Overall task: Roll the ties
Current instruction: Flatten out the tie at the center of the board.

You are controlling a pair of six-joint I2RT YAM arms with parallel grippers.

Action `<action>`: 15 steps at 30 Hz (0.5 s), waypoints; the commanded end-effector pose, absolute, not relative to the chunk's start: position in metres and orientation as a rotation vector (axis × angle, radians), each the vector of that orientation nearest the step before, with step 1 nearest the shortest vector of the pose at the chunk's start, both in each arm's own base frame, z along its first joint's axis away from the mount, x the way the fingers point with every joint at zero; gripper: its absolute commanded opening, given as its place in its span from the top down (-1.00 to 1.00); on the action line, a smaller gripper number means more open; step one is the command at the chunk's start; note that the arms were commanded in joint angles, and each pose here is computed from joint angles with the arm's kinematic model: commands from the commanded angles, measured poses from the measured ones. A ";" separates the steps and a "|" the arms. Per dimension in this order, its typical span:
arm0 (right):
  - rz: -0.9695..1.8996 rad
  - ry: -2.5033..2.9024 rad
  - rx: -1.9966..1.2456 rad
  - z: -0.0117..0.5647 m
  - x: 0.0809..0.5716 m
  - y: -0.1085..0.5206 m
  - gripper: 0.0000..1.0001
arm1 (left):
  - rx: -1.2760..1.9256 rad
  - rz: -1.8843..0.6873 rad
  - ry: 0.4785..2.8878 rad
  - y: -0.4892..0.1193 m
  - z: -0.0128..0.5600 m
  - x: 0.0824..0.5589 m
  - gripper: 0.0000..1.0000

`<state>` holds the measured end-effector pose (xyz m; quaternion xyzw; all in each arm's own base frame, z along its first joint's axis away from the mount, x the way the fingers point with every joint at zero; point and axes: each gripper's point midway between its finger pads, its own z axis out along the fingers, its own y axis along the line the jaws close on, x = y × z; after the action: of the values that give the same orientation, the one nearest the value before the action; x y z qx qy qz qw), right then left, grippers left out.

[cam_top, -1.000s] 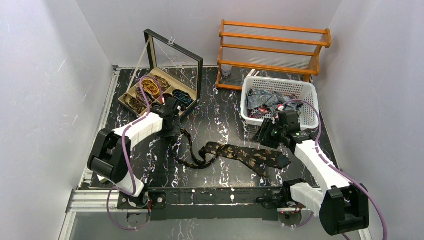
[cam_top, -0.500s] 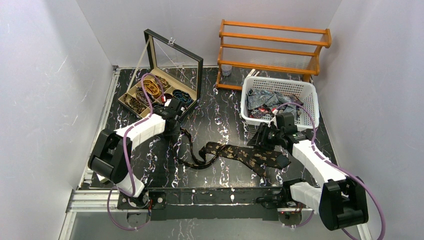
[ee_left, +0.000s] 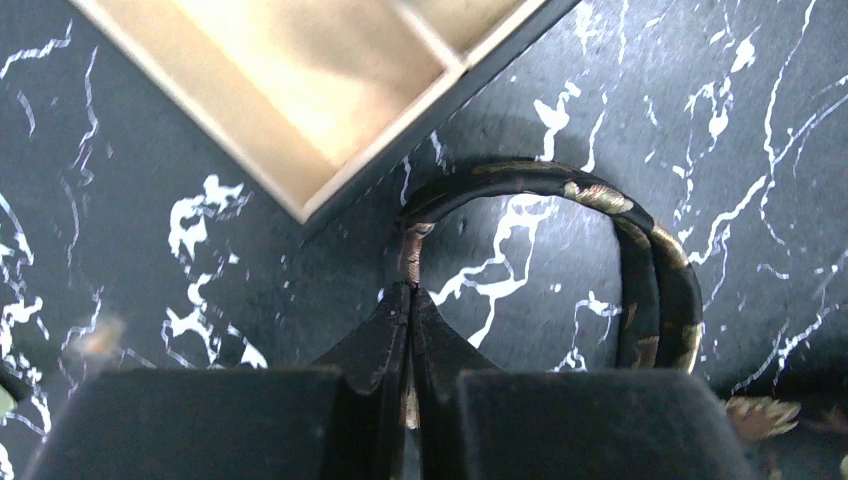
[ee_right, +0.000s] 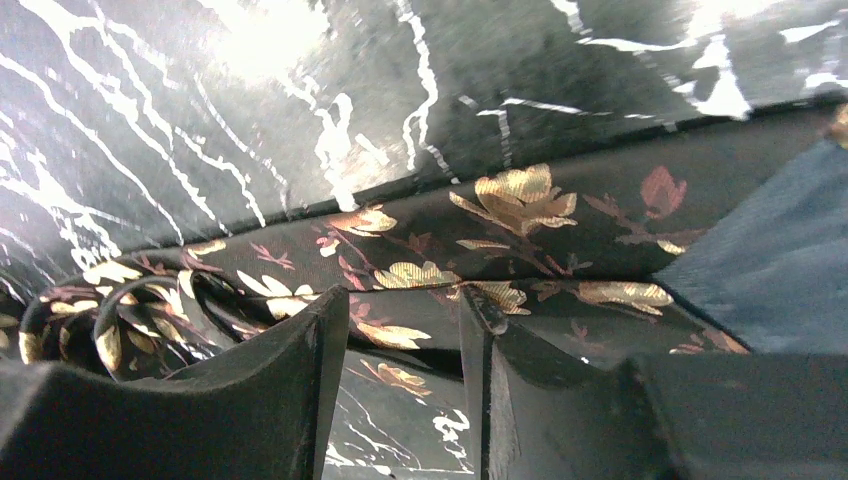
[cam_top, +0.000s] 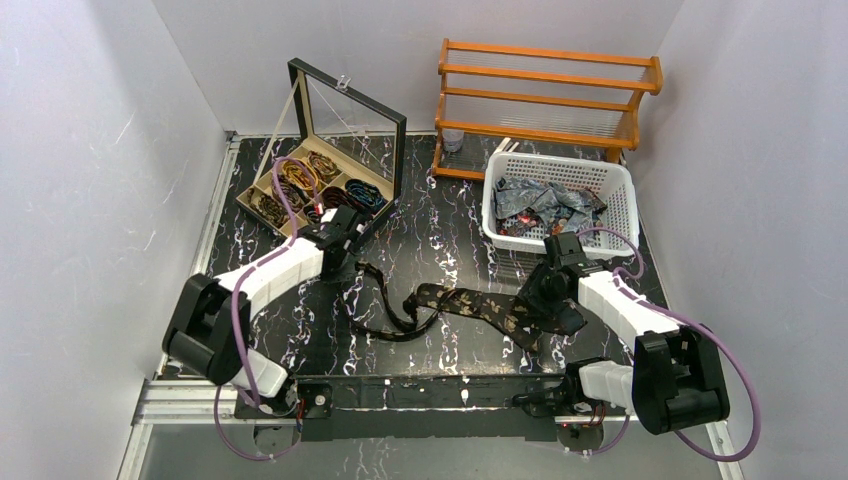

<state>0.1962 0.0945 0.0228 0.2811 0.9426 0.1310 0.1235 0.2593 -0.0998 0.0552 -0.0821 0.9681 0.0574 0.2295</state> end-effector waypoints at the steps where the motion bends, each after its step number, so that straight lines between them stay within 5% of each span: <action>1: 0.107 2.712 1.002 0.013 0.185 0.050 -0.03 | -0.355 0.195 2.690 -0.081 0.061 0.221 1.00; 10: 0.010 2.541 1.091 0.036 0.194 0.026 -0.03 | -0.514 0.287 2.712 -0.057 0.051 0.179 1.00; 15: 0.130 2.519 0.859 0.070 0.222 0.037 -0.06 | -0.602 0.415 2.649 -0.038 0.069 0.175 1.00</action>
<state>0.1920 0.0352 0.0336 0.3617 0.9156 0.0225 0.1742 0.1832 -0.0627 0.0506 -0.1770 0.9635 0.0888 0.1798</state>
